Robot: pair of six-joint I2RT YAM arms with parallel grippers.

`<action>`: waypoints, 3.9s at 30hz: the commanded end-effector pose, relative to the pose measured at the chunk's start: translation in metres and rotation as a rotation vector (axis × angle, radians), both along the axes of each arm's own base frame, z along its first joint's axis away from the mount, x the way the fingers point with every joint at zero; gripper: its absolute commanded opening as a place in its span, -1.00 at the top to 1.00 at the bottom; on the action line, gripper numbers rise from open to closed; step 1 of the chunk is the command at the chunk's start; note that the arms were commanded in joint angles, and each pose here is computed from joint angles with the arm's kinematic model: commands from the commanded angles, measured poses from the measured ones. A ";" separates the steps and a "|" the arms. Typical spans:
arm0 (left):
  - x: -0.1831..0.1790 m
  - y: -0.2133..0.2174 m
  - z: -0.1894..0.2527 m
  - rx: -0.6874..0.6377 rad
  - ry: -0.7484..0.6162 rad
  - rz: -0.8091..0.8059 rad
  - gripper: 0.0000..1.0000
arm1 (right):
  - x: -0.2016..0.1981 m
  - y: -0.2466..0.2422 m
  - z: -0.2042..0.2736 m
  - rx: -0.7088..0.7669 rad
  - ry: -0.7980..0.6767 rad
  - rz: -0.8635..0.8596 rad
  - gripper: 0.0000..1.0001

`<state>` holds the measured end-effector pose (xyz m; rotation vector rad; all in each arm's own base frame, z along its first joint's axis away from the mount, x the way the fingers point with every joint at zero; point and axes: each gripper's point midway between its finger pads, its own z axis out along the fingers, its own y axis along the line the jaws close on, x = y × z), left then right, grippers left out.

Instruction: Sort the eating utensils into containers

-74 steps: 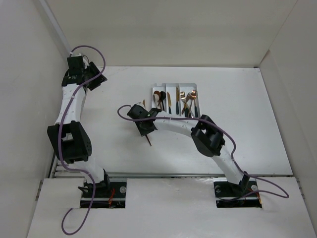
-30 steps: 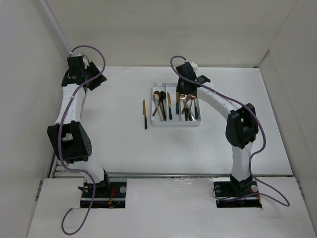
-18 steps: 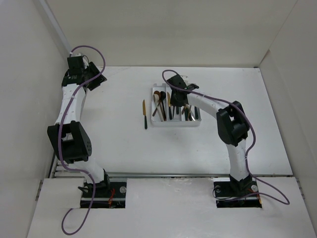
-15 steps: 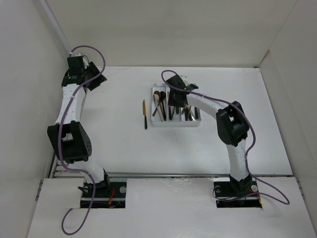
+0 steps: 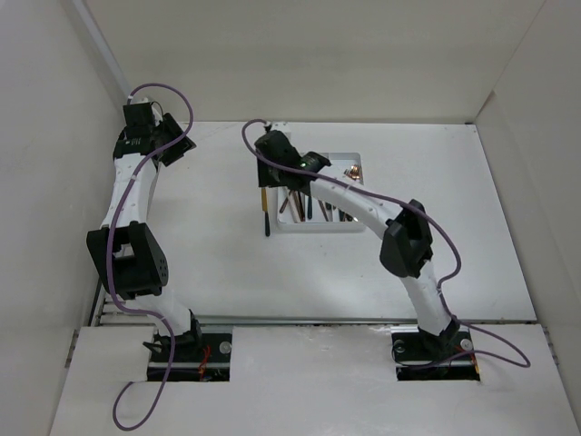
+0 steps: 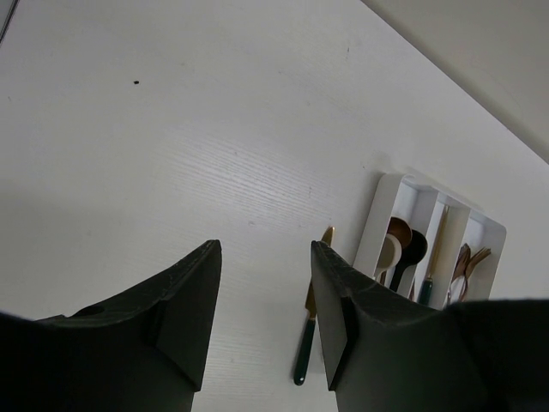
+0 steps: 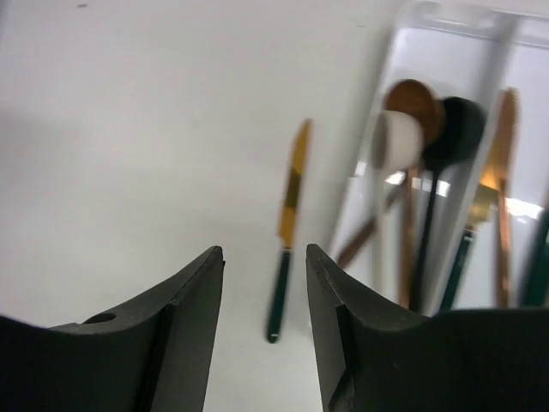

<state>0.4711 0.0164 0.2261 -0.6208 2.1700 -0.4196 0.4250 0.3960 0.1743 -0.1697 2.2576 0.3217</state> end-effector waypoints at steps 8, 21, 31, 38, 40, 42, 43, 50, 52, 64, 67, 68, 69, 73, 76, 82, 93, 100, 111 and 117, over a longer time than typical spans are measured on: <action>0.000 0.002 0.019 0.009 -0.053 0.001 0.14 | -0.022 0.042 -0.074 -0.072 0.139 0.112 0.05; -0.001 0.002 0.015 0.008 -0.043 0.001 0.14 | -0.049 0.041 -0.132 -0.145 0.280 0.133 0.13; -0.001 0.000 0.015 0.002 -0.044 -0.007 0.14 | -0.073 0.036 -0.165 -0.298 0.306 0.127 0.24; -0.001 0.000 0.015 0.002 -0.044 -0.007 0.14 | -0.079 0.041 -0.172 -0.303 0.307 0.178 1.00; 0.000 0.001 0.017 0.004 -0.053 -0.007 0.14 | -0.081 0.047 -0.163 -0.272 0.299 0.203 1.00; -0.001 0.000 0.021 0.005 -0.062 -0.007 0.14 | -0.071 0.060 -0.128 -0.200 0.226 0.216 1.00; -0.001 0.000 0.021 0.005 -0.062 -0.007 0.14 | -0.068 0.064 -0.114 -0.176 0.196 0.224 1.00; -0.001 0.000 0.021 0.005 -0.062 -0.007 0.14 | -0.026 0.050 0.012 0.009 -0.041 0.120 1.00; -0.002 0.000 0.025 0.007 -0.071 -0.007 0.14 | -0.013 0.026 0.025 0.042 -0.042 0.042 1.00; -0.002 0.000 0.025 0.007 -0.072 -0.007 0.14 | 0.036 -0.103 -0.051 -0.057 0.116 -0.226 1.00; -0.002 0.000 0.025 0.007 -0.072 -0.007 0.14 | 0.033 -0.107 -0.066 -0.042 0.149 -0.255 1.00; -0.004 0.000 0.023 0.005 -0.063 -0.007 0.14 | 0.028 -0.110 -0.079 -0.057 0.174 -0.262 1.00; -0.004 0.000 0.023 0.005 -0.062 -0.007 0.14 | 0.027 -0.108 -0.080 -0.052 0.180 -0.255 1.00; -0.002 0.000 0.019 0.004 -0.053 -0.007 0.14 | 0.021 -0.111 -0.092 -0.072 0.216 -0.249 0.80; -0.001 0.000 0.023 0.005 -0.062 -0.007 0.14 | 0.019 -0.116 -0.088 -0.090 0.211 -0.263 0.24; -0.001 0.002 0.023 0.011 -0.062 0.001 0.14 | 0.033 -0.134 -0.017 -0.056 0.070 -0.338 -0.12; -0.001 0.008 0.022 0.036 -0.059 0.020 0.05 | 0.021 -0.361 0.078 0.036 -0.025 -0.684 -0.60; -0.001 0.011 0.021 0.054 -0.058 0.029 0.02 | -0.059 -0.525 0.077 0.066 -0.025 -1.071 -0.66; -0.001 0.011 0.021 0.054 -0.058 0.029 0.00 | -0.088 -0.537 0.106 0.090 -0.133 -1.099 -0.74; -0.002 0.011 0.025 0.056 -0.067 0.029 0.00 | -0.095 -0.535 0.104 0.092 -0.141 -1.099 -0.74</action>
